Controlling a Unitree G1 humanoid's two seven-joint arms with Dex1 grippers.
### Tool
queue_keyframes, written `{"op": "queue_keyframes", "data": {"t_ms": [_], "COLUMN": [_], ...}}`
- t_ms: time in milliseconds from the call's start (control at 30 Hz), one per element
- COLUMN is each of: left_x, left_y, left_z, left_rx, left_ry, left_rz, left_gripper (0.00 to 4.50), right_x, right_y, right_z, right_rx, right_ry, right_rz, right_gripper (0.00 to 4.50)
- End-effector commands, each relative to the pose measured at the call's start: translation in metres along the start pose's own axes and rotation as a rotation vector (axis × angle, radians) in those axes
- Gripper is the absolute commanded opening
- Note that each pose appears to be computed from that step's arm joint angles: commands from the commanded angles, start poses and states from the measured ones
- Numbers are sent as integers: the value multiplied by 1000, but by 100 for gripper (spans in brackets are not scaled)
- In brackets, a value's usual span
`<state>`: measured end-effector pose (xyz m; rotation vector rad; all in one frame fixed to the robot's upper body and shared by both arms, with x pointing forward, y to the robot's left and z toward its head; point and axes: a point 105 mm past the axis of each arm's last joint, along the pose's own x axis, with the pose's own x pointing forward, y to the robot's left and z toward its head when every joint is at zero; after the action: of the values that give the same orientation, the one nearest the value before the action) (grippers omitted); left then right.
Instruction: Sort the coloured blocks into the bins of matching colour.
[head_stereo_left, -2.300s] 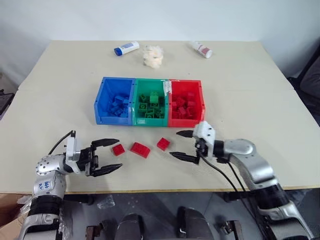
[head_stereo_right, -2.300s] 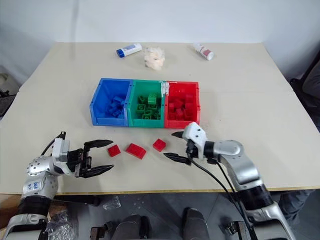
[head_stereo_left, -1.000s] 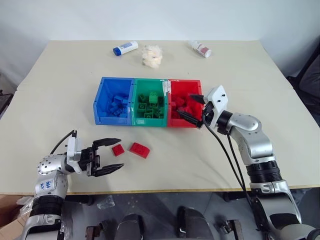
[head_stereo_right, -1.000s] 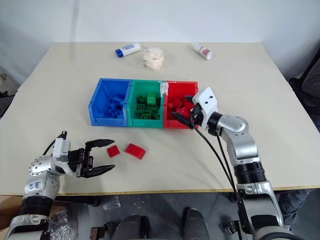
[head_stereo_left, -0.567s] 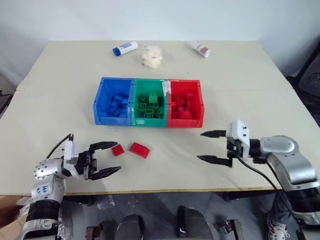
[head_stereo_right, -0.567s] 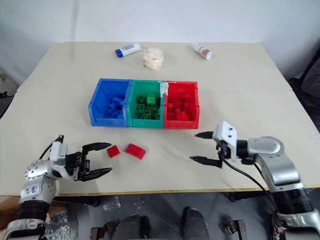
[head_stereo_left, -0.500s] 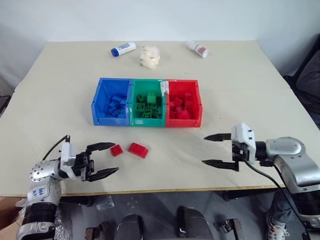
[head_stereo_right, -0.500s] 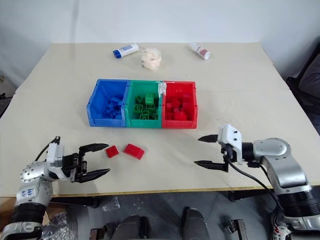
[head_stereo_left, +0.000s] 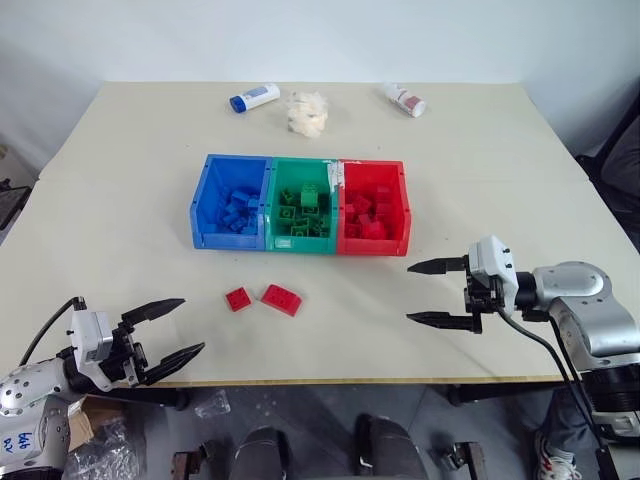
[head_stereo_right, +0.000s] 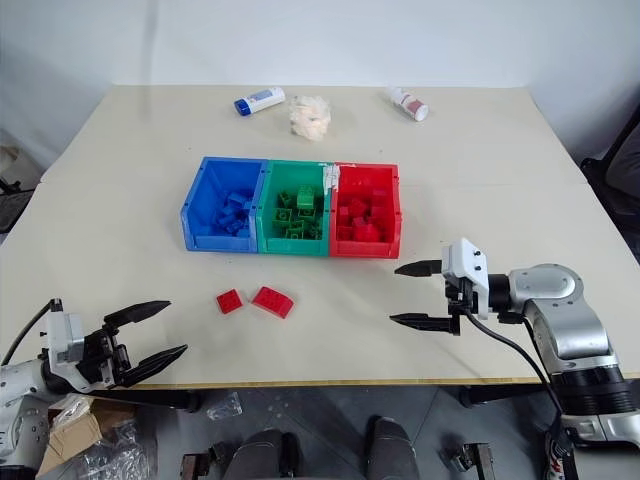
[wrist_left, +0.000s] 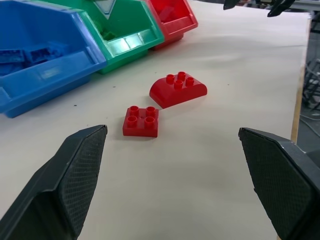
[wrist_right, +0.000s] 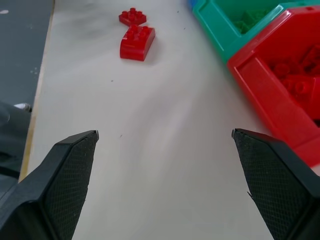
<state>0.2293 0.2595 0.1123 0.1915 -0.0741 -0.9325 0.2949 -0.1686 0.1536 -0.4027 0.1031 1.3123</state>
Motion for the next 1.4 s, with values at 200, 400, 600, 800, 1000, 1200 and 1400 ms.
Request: {"op": "queue_keyframes", "data": {"t_ms": [200,400,600,800,1000,1200,1400], "left_x": [35,71,78,77,95,138,198], "left_y": [10,19,23,30,44,39,31], "left_z": [0,-14,-25,-30,-1,51,83], "left_rx": [48,50,45,69,-33,-12,26], "left_ry": [64,137,227,315,149,-29,-118], "left_rz": [-8,-25,-79,-82,4,-34,-127], "left_gripper": [450,450,358,168,146,146,146], "right_x": [6,9,8,6,3,-5,-12], "right_y": [-2,1,7,10,9,5,2], "right_z": [13,14,12,10,9,9,11], "right_rx": [-51,-57,-53,-45,-41,-28,-18], "right_ry": [-40,-53,-55,-60,-65,-75,-101], "right_rz": [-1,-24,-57,-91,-120,-178,-246], "right_gripper": [447,447,450,450,450,450,450]}}
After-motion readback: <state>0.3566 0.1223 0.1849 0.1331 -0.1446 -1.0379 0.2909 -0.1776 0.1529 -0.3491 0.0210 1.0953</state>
